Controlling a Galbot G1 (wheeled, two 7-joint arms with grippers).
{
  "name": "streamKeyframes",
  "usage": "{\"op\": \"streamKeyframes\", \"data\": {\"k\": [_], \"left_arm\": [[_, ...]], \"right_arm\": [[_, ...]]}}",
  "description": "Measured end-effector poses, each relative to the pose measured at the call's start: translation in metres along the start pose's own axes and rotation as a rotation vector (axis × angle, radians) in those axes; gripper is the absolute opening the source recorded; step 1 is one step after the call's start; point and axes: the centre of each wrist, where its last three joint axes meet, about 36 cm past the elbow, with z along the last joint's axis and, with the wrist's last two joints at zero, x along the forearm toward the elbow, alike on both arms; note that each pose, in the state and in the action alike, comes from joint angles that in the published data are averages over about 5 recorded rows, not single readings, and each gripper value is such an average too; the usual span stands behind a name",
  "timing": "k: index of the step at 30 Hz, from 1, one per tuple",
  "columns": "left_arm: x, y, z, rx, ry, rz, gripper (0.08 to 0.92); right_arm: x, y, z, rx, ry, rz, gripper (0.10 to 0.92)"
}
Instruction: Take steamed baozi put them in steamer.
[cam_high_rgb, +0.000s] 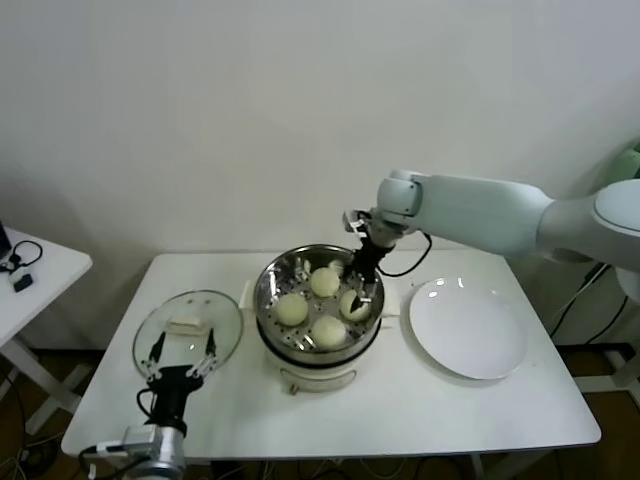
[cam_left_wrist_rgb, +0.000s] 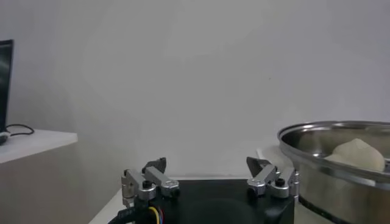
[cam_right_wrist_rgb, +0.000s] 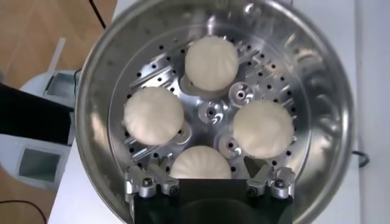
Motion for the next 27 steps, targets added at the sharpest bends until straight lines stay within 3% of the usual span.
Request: {"op": "streamKeyframes", "data": {"k": [13,27], "left_arm": [[-0.006,0.0,-0.002,-0.002,-0.012,-0.006,0.823],[-0.014,0.005,-0.005,-0.057,-0.081,0.025,0.823]], "right_arm": [[0.026,0.006,0.018,-0.001,-0.137,0.202,0.823],[0.022,0.048,0.078,-0.052,-0.356,0.494,0.823]]}}
